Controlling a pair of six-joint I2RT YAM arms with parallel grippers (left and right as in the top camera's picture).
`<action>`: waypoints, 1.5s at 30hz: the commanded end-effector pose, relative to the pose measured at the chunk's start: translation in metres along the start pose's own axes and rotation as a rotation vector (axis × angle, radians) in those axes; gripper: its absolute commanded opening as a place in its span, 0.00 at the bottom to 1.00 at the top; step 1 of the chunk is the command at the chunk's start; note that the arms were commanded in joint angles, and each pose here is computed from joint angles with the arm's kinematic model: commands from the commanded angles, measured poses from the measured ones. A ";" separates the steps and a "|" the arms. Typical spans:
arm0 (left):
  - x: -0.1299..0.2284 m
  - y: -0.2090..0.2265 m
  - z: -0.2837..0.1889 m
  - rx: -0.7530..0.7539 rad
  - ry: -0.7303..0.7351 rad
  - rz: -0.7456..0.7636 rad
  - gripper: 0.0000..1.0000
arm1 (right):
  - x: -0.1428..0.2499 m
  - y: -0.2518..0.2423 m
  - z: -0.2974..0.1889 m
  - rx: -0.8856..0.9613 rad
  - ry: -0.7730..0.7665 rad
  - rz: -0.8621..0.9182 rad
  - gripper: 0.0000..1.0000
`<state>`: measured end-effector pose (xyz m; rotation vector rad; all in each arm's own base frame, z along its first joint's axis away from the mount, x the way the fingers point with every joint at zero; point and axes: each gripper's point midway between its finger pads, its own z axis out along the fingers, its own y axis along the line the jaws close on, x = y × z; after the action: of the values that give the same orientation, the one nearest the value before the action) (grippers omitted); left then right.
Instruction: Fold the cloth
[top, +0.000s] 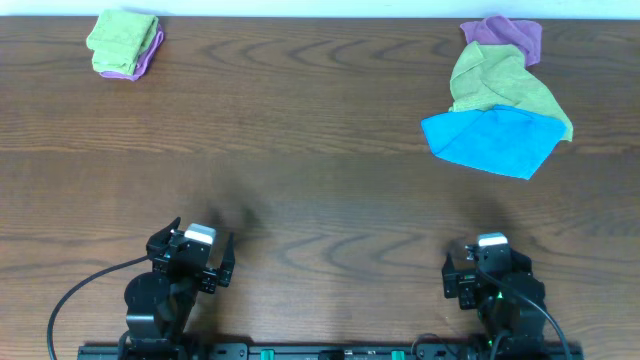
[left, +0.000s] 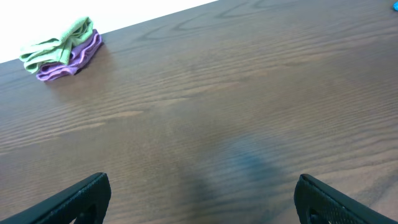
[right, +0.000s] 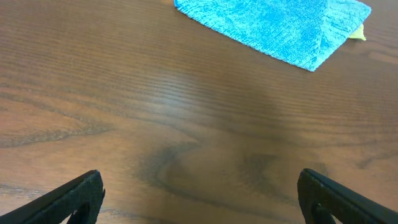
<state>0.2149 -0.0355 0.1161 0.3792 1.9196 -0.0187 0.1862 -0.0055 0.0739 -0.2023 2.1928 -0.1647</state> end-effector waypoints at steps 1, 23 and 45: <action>0.006 -0.005 0.003 0.025 0.006 0.003 0.95 | 0.002 0.003 0.001 -0.012 -0.002 0.014 0.99; 0.006 -0.005 0.003 0.025 0.006 0.003 0.95 | 0.002 0.003 0.001 -0.013 -0.003 0.014 0.99; 0.006 -0.005 0.003 0.025 0.006 0.003 0.95 | -0.172 -0.041 -0.075 -0.071 -0.823 0.626 0.99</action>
<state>0.2151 -0.0356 0.1167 0.3791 1.9165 -0.0186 0.2330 -0.0041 0.2399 0.2583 1.4486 0.2211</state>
